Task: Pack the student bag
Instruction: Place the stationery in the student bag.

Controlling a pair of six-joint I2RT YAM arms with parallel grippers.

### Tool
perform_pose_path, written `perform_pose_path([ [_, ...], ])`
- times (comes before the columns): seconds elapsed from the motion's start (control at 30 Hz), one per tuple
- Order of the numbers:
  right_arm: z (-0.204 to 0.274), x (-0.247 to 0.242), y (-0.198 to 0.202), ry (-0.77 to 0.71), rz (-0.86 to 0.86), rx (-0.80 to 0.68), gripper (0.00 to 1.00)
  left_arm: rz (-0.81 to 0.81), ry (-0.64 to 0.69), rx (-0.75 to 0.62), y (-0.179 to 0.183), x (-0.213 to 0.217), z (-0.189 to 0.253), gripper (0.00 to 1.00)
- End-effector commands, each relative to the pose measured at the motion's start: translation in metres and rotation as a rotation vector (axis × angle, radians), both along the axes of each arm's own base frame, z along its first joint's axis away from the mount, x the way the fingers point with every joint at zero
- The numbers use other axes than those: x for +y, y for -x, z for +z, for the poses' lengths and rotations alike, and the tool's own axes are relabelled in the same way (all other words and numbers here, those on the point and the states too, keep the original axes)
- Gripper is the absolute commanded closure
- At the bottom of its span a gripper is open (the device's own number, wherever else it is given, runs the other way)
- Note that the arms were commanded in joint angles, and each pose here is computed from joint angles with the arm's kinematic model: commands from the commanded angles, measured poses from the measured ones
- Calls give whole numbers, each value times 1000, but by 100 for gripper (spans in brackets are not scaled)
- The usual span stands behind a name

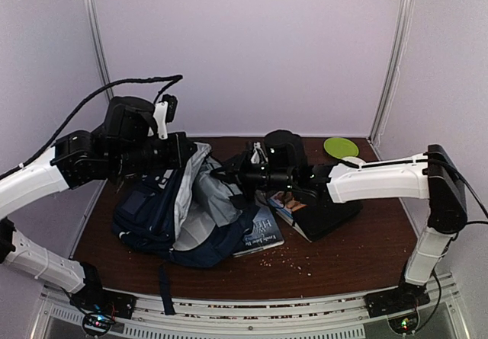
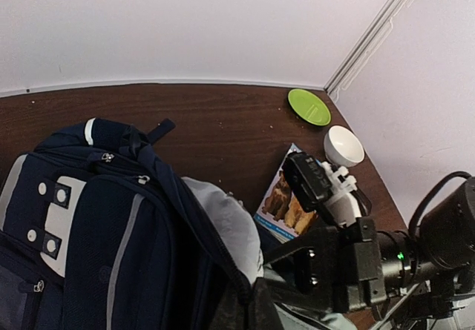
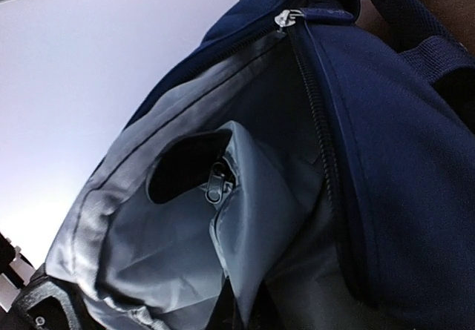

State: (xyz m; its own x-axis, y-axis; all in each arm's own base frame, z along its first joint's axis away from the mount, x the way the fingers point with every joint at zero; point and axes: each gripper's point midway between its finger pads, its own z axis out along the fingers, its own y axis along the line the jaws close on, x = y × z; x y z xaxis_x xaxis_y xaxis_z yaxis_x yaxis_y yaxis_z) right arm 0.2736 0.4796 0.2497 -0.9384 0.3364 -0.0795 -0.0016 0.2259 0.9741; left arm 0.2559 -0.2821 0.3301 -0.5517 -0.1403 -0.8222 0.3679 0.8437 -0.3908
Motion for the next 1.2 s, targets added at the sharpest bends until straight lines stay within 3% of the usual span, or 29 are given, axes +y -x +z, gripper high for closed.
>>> perform_pose_path([
  [0.0,23,11,-3,-85,46,-36,100,7,234,-137,4,7,66,100],
  [0.13,-8,-5,-5,71,38,-65,77,32,211,-129,1,11,55,100],
  [0.23,-24,-22,-2,174,33,-94,66,43,181,-115,-3,7,43,100],
  [0.47,-30,-57,13,457,136,-267,56,59,115,-96,-11,2,23,100],
  [0.73,-54,-55,56,734,430,-421,32,52,97,-98,-12,-1,21,100],
  [1.03,-81,-23,86,779,584,-463,23,43,92,-87,-11,-1,21,100],
  [1.17,-105,-21,85,832,584,-427,27,36,102,-87,-9,-1,24,100],
])
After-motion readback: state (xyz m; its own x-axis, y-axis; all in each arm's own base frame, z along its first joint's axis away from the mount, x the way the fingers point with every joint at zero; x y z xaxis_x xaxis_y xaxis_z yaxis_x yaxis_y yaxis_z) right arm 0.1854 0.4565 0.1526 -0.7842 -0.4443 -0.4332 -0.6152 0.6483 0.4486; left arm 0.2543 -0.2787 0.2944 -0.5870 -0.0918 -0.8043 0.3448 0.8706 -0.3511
